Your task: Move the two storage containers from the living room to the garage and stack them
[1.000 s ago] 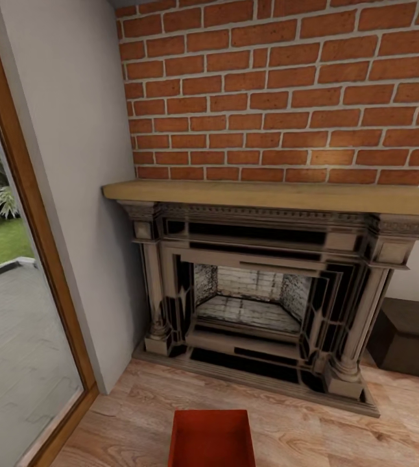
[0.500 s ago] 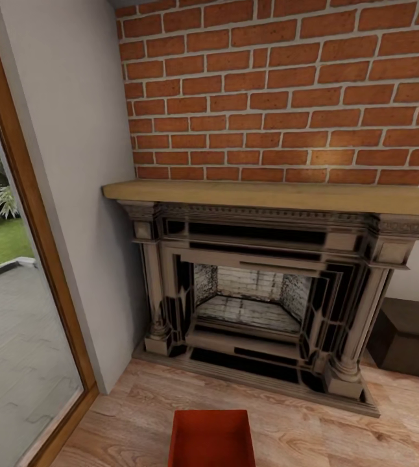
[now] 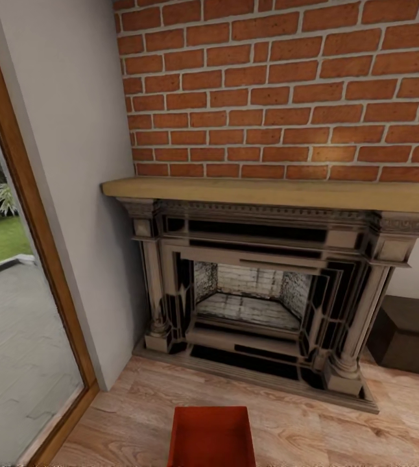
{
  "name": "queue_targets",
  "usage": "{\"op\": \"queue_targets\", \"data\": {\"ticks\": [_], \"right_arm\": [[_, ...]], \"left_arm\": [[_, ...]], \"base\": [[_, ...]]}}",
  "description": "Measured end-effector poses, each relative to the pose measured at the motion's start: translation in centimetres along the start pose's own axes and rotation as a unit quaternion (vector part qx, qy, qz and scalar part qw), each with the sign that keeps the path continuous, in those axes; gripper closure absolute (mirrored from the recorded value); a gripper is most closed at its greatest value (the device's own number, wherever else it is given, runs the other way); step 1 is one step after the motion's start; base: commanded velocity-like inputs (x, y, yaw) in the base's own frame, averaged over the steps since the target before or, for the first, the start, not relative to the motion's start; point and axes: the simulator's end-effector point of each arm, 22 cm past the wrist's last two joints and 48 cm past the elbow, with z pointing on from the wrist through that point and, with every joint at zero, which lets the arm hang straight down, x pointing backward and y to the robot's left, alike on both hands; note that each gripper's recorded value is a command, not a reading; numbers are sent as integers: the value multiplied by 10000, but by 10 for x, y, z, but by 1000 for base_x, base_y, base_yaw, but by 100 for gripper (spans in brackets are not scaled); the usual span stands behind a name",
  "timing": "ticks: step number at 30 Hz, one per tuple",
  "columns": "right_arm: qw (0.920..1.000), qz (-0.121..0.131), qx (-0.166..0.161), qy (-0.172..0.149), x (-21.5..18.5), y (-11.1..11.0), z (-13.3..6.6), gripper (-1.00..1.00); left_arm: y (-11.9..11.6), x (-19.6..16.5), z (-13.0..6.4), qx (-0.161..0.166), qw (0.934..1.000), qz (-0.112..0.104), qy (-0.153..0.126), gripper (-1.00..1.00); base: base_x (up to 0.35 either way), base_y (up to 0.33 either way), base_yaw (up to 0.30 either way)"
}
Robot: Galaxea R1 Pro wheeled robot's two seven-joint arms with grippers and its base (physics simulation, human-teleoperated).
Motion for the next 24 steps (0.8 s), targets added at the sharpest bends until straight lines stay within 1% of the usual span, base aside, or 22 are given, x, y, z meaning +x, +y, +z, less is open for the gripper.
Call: {"op": "queue_targets", "data": {"ticks": [11, 19, 24], "right_arm": [[10000, 37, 6, 62, 6, 1, 0, -100], [9999, 6, -11, 124, 11, 2, 0, -100], [9999, 49, -7, 126, 11, 3, 0, -100]], "left_arm": [[3, 7, 1, -29, 10000, 19, 89, -100], [4, 12, 2, -49, 9999, 29, 151, -100], [4, 13, 2, -49, 9998, 33, 164, -100]], "base": [[0, 0, 0], [0, 0, 0], [0, 0, 0]]}}
